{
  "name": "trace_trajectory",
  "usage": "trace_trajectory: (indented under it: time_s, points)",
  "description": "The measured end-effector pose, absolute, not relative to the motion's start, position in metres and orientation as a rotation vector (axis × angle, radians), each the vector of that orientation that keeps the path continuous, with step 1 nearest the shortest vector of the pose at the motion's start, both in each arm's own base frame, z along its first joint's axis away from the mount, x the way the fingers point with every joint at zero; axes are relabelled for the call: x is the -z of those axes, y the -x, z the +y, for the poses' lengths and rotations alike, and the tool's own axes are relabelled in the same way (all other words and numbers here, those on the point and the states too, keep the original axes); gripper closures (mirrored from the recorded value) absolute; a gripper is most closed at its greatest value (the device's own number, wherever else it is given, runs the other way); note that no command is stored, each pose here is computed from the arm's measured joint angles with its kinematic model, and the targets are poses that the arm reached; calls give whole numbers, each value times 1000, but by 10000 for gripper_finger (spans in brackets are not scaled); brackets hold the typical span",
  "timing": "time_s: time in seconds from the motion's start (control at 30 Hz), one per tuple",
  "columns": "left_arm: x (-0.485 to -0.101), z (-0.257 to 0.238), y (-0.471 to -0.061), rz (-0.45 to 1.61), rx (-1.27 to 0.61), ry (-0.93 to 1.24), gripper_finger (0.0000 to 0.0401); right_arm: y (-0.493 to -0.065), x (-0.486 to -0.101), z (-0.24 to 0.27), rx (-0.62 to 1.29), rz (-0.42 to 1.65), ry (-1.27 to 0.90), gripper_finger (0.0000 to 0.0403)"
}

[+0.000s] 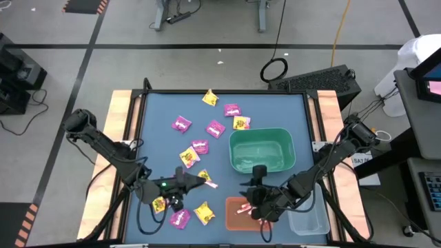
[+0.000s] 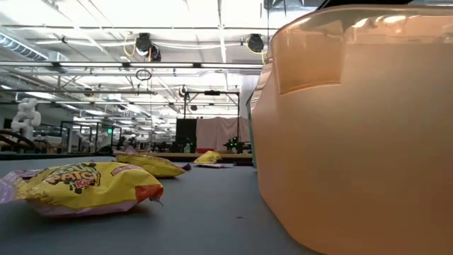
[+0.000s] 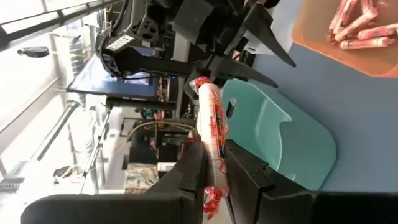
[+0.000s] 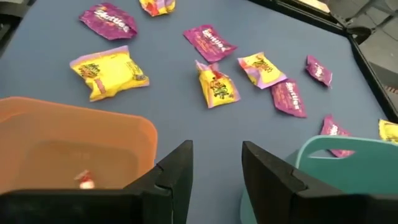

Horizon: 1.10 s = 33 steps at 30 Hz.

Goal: Sort candy
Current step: Put the white candy into the orange bin

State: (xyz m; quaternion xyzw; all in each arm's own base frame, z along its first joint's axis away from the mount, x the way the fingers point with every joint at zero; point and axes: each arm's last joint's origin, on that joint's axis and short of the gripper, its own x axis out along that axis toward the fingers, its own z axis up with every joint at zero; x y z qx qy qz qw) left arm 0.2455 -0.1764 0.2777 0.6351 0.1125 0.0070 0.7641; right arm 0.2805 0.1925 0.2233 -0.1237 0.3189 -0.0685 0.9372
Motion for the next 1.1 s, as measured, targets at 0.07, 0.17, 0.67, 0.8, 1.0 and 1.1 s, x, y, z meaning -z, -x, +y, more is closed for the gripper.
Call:
trace_trajectory:
  time_s: [0.07,0.17,0.67,0.8,1.0,1.1]
  points:
    - [-278,-177,-246,232,5,-1374,349,-280,-223,192,141,651,250,275]
    - [-279,-178,-246,207,17,-1293,349,-281,-223,192,142,650,250,275]
    - [-281,-151,-263,184,-196,-356,349,-281,-225,190,226,610,289,275]
    - [-280,-139,-270,155,-265,-52,349,-281,-227,187,325,561,311,275]
    - [-279,-136,-274,183,-166,-72,349,-283,-235,190,429,447,360,275]
    - [-277,-137,-273,203,-104,-190,349,-288,-244,196,415,371,336,275]
